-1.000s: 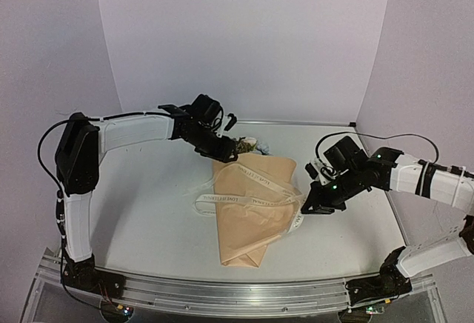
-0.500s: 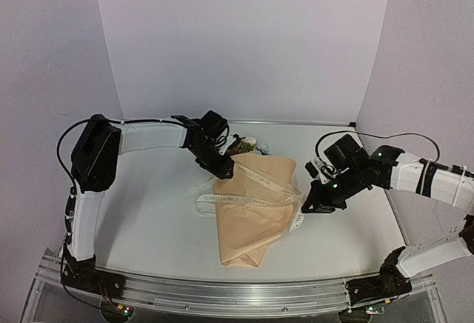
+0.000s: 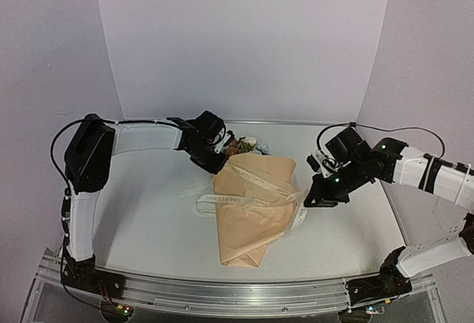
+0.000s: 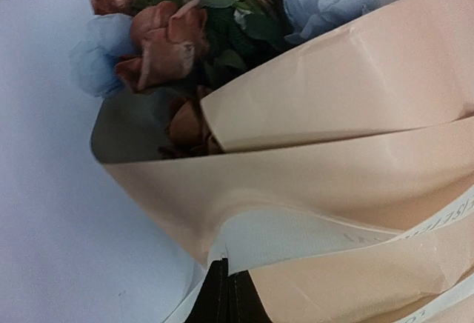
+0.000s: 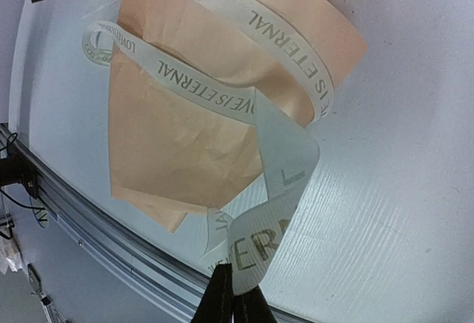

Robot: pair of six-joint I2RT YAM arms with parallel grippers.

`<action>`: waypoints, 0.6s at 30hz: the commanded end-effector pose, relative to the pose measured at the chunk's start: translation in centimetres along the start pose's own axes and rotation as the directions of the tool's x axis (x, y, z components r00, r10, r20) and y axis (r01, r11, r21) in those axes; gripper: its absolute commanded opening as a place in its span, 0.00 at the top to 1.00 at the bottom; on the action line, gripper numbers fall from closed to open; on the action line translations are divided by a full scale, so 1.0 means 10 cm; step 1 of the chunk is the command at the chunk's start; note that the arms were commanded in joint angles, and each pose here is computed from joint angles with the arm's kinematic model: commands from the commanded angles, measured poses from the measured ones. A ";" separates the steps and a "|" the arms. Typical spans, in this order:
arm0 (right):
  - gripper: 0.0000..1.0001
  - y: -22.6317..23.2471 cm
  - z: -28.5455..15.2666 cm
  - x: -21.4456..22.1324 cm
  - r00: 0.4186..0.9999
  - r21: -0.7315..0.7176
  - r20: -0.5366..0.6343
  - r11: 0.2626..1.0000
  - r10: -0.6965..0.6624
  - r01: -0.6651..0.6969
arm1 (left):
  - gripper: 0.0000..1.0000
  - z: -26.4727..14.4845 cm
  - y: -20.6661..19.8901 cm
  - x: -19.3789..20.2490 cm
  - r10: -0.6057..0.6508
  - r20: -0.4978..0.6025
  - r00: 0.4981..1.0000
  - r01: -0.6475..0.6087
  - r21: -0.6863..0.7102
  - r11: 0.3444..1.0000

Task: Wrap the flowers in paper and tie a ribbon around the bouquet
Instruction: Cross the ribbon over the folded bouquet.

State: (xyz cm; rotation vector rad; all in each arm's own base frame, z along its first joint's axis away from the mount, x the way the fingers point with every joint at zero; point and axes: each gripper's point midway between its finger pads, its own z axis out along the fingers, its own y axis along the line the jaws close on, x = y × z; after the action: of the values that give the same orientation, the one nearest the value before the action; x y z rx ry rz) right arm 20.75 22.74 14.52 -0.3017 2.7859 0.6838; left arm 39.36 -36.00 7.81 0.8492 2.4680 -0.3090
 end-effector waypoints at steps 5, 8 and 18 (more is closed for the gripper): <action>1.00 0.13 -0.31 -0.22 0.994 0.033 0.049 0.995 -0.096 0.094 | 1.00 -1.08 0.32 -0.21 -0.110 0.214 0.971 0.144 -0.152 0.978; 1.00 0.19 -0.36 -0.37 0.992 0.040 0.064 0.993 -0.111 0.108 | 1.00 -1.31 0.35 -0.09 -0.128 0.224 0.966 0.172 -0.187 0.967; 1.00 -0.19 -0.44 -0.73 0.994 0.123 0.087 0.990 0.060 -0.071 | 1.00 -1.38 0.25 0.41 -0.196 0.145 0.970 0.224 -0.219 0.950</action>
State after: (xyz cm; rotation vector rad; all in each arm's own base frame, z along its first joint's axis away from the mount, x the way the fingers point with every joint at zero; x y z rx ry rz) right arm 26.13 22.38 19.86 -0.2695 2.7134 0.5987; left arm 34.59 -28.31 19.09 0.5078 2.3444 -0.1626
